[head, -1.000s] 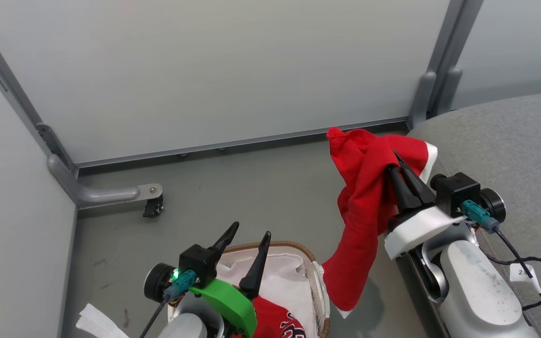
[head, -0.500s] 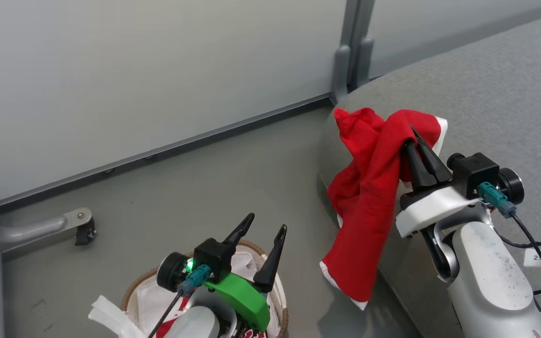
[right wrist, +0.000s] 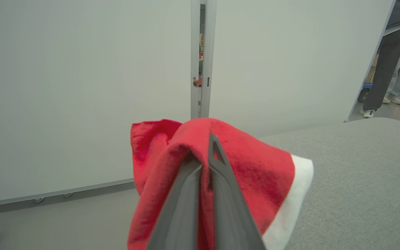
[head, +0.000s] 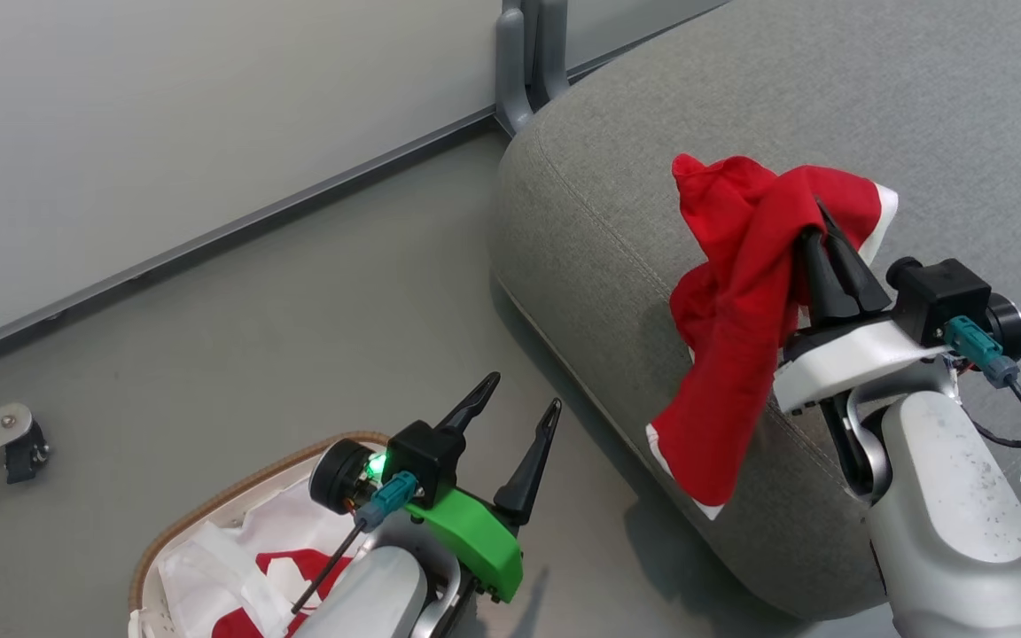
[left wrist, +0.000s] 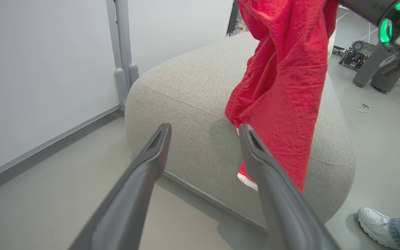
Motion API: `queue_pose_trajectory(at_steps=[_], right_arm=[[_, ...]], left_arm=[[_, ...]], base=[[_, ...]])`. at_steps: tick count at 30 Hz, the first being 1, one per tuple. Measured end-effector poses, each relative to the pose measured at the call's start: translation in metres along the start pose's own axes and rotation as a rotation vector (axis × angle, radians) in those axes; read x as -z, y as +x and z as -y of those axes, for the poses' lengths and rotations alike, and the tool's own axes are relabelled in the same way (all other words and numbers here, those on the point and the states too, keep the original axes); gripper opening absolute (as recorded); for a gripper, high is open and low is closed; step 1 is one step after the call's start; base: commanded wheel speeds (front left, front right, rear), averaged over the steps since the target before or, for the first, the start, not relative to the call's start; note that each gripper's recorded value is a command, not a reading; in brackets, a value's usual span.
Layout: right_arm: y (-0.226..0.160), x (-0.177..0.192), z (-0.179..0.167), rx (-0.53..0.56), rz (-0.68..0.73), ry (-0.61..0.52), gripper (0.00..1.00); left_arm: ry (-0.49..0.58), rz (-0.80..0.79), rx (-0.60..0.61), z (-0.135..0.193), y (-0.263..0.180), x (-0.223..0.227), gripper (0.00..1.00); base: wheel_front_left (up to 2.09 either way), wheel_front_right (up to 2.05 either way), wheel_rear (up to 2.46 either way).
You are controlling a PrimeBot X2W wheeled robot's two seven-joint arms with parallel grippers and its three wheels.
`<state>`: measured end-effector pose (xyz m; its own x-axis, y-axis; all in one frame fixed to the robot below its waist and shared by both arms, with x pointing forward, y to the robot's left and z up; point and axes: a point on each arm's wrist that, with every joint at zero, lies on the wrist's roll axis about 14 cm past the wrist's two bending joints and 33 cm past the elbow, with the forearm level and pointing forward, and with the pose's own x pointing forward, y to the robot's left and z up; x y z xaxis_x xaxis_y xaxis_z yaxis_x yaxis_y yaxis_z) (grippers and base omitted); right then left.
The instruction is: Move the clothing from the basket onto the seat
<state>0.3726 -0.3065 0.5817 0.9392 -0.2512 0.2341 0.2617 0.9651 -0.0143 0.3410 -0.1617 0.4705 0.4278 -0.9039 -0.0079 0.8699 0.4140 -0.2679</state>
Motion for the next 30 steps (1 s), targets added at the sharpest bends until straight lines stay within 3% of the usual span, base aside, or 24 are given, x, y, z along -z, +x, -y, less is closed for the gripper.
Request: queue_pose_trajectory(at_steps=[8, 15, 23, 26, 30], right_arm=[[0.037, -0.009, 0.004, 0.010, 0.031, -0.055, 0.00], [0.108, -0.048, 0.004, 0.012, 0.150, -0.168, 0.00], [0.180, -0.090, 0.035, 0.083, 0.259, -0.312, 0.00], [0.198, -0.086, 0.049, 0.113, 0.251, -0.342, 0.00], [0.213, -0.051, 0.066, 0.135, 0.164, -0.402, 0.00]], left_arm=[[-0.023, -0.006, 0.015, -0.013, 0.010, 0.008, 1.00], [-0.020, -0.019, 0.002, -0.043, 0.015, 0.020, 1.00], [-0.051, -0.034, -0.028, -0.077, 0.016, 0.042, 1.00], [-0.059, -0.043, -0.040, -0.089, 0.014, 0.051, 1.00], [-0.076, -0.060, -0.078, -0.108, 0.007, 0.066, 1.00]], base=[[0.00, 0.00, 0.00], [0.00, 0.00, 0.00], [0.00, 0.00, 0.00], [0.00, 0.00, 0.00], [0.00, 0.00, 0.00]])
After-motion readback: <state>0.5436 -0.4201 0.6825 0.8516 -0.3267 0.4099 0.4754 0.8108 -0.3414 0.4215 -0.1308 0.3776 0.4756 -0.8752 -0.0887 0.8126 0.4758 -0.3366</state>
